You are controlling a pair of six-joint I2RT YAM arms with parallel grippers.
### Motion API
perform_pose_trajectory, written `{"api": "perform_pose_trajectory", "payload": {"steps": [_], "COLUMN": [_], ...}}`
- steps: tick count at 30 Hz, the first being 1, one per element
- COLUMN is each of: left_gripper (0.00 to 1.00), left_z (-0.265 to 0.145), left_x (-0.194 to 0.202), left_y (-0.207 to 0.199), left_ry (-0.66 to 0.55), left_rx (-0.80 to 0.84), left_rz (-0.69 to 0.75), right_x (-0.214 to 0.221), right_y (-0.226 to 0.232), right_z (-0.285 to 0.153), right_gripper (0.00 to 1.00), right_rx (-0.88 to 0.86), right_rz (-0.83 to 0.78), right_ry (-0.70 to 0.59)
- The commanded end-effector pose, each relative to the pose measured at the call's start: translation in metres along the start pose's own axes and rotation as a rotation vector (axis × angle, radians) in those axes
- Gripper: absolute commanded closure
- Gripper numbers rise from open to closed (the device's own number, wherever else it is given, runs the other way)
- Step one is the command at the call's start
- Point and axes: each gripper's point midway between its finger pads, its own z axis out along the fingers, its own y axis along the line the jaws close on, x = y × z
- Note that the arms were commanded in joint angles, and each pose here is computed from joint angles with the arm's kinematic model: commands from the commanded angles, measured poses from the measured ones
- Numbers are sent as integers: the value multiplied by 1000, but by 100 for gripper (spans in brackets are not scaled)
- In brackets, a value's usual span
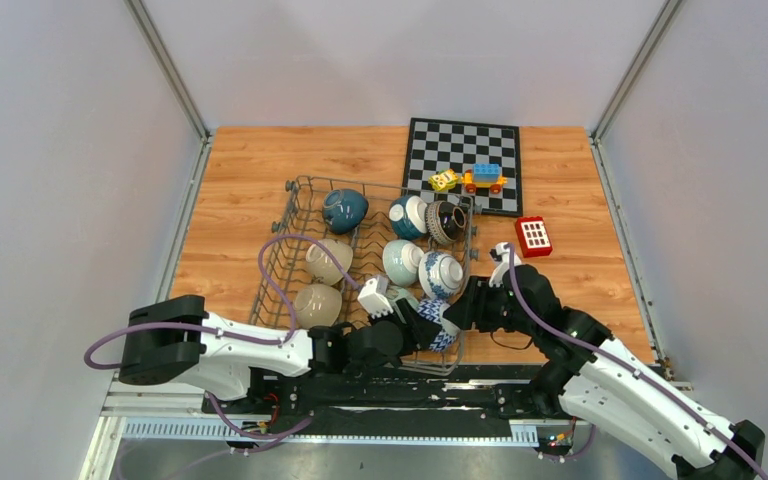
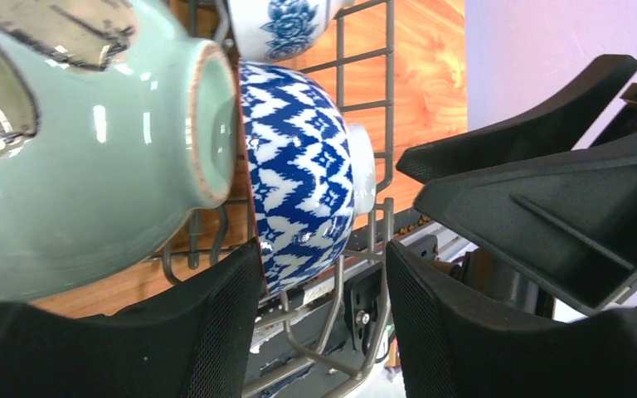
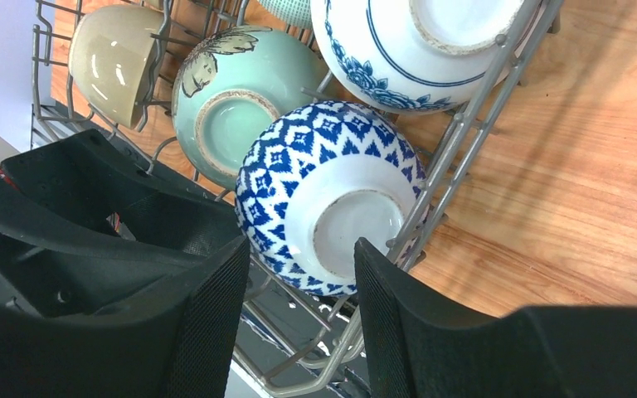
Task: Unload the bowls from the dish rack
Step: Pick up the bowl from the dish rack.
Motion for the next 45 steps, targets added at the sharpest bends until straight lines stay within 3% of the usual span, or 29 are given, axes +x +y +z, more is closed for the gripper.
{"api": "perform_pose_trajectory", "payload": {"steps": [1, 29, 42, 45], "left_gripper": [43, 71, 99, 100], "left_z": [2, 10, 7, 6], "left_x": [-2, 4, 5, 5], "left_y": [-28, -42, -48, -48], "left_ry": [-13, 10, 15, 14], "left_rx": [61, 158, 218, 224], "left_rz": [31, 79, 98, 97], "right_x": [3, 1, -3, -5], "right_y": [-3, -8, -6, -7], "right_z": [2, 3, -7, -10], "right_gripper": [47, 48, 45, 45], "right_rx": [1, 23, 12, 15], "right_rz": [11, 10, 1, -2], "right_ry": [-7, -22, -55, -65]}}
